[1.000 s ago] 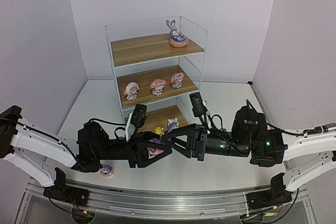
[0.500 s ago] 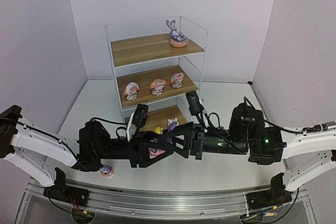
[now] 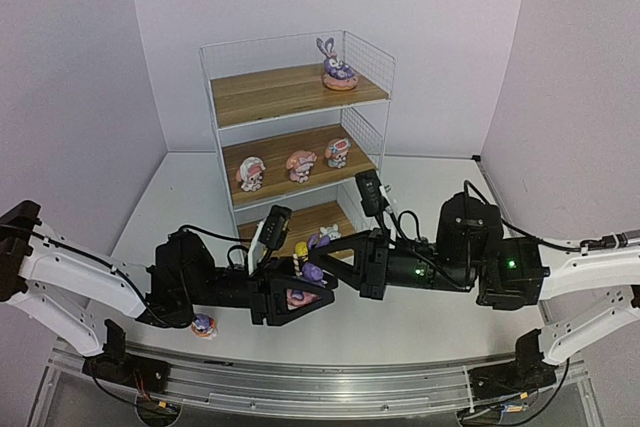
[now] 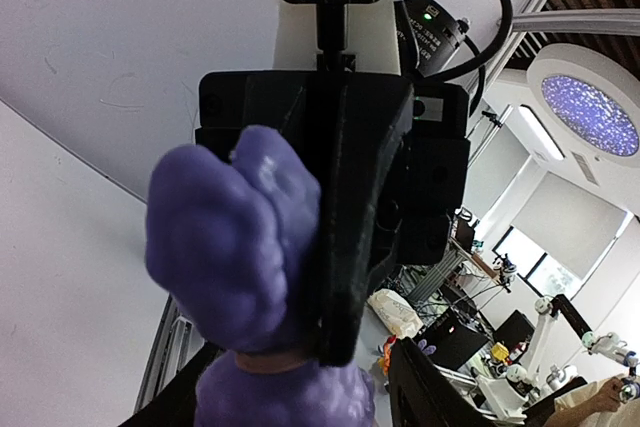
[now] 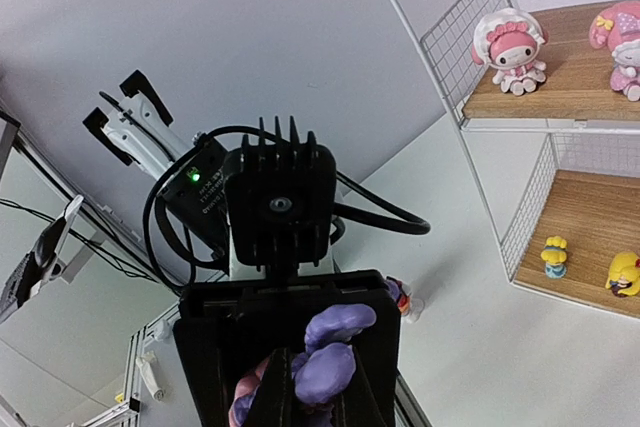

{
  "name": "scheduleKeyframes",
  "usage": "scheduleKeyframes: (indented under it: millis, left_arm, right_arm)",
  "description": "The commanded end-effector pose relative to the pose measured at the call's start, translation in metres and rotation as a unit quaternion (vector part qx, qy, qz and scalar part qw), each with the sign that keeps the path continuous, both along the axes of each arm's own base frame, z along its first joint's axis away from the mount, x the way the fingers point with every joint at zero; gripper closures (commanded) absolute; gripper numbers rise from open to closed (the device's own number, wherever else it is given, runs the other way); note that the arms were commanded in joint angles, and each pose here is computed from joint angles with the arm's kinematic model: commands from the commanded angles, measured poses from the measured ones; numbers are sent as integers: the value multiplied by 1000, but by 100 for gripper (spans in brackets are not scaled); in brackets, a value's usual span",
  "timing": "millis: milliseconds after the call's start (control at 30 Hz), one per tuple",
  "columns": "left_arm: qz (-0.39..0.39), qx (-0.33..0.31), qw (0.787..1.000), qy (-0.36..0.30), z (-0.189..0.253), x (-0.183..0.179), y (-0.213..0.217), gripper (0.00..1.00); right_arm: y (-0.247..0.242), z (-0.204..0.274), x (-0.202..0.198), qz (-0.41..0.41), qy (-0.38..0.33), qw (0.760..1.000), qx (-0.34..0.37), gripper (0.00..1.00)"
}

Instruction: Place and organize the plastic toys onto the shelf

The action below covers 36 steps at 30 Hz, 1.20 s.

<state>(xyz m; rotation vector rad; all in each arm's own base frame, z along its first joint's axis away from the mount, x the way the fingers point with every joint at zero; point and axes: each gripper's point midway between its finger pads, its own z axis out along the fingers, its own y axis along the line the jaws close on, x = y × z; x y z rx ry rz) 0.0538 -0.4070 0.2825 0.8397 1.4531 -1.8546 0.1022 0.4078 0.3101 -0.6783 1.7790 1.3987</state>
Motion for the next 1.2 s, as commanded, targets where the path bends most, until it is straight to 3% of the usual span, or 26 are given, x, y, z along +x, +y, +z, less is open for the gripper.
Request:
scheduleKeyframes:
  millis: [0,133,267,333,533,633,900,1167]
  left_arm:
    - [19,-66,997,-27,48,1,15,53]
    - [21,-69,997,-37,52,-1,21,87]
    - [15,-62,997,-40,50,-3,20,98]
    - [10,-64,997,-44,50,-5,21,100]
    - [-29,-77,995,-63,54,-20,24,100]
    - [-61,-84,991,-79,57,-31,25,100]
    - [-127,-83,983,-103,57,-51,21,100]
    - [-132,-77,983,-99,55,-50,17,100]
  right_arm:
    - [-15,32,-2,-13,-24,999,26,100]
    - [-13,36,-11,14,-33,999,26,99]
    - [-12,41,-13,20,-25,999,30,100]
    - [-14,41,-9,7,-26,999,30,99]
    - [-14,41,-27,60,-41,997,30,61]
    - [-12,41,-46,115,-49,992,31,48]
    - [-1,40,-52,141,-54,988,29,38]
    - [15,37,-51,150,-53,987,19,38]
